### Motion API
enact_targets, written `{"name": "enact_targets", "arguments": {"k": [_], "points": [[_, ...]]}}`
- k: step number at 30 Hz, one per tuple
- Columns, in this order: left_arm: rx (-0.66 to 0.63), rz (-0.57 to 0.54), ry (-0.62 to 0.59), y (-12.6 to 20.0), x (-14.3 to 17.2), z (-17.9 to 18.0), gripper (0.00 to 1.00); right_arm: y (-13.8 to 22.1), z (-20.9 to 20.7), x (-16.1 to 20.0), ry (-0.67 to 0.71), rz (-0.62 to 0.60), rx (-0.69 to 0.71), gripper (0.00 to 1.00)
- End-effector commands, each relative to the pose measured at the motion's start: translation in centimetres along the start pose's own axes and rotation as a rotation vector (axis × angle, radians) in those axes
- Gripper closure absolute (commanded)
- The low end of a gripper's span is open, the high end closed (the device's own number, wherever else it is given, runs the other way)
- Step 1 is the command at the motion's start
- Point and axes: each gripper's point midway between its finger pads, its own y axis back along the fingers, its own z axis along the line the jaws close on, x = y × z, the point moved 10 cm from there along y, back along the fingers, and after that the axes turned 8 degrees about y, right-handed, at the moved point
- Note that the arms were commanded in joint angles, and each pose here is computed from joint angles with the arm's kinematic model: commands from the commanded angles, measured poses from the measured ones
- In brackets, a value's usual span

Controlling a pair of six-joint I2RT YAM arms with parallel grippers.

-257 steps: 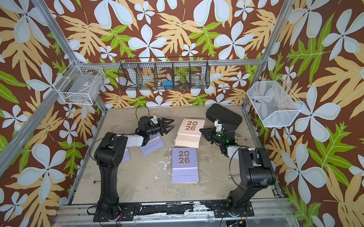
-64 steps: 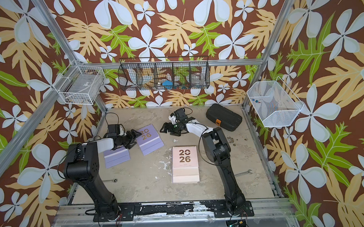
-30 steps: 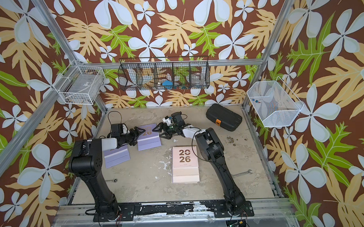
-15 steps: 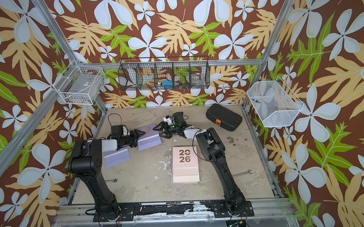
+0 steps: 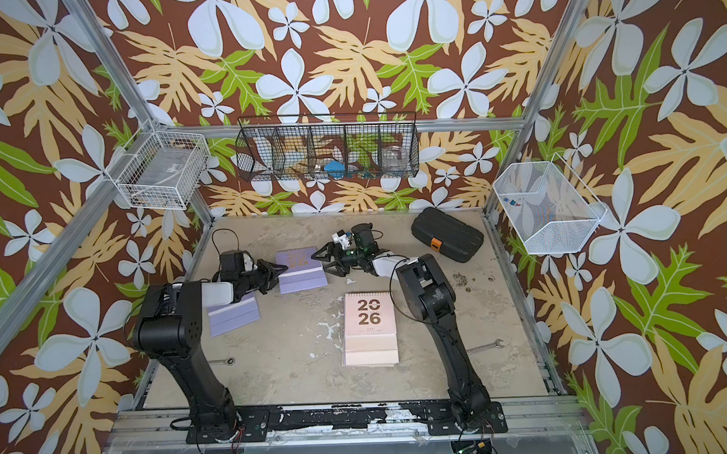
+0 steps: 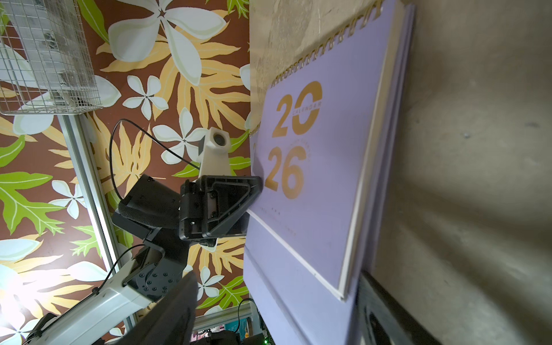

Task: Stack the calendars
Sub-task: Pick up the calendar at the center of the board, then place the calendar at the calendar.

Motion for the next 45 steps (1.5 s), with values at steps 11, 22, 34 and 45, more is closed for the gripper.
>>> {"name": "enact_targets", "arguments": {"k": [11,22,34,45], "points": [[0.179,0.02,0.003,1.4,1.0,-3.3,1.0,5.7,1.9,-1.1,0.038,-0.132,0.024,0.1],[0.311,0.103,0.024,3.1,6.2,-5.3,1.0,11.2,3.7,0.2,-0.01,-0.335,0.028,0.15],[0.357,0.164,0.018,3.8,9.9,-6.2,1.0,12.2,5.0,1.8,-0.013,-0.331,0.005,0.22],[0.381,0.215,0.018,3.6,12.3,-6.4,1.0,12.0,6.2,3.1,0.006,-0.32,-0.027,0.46]]}}
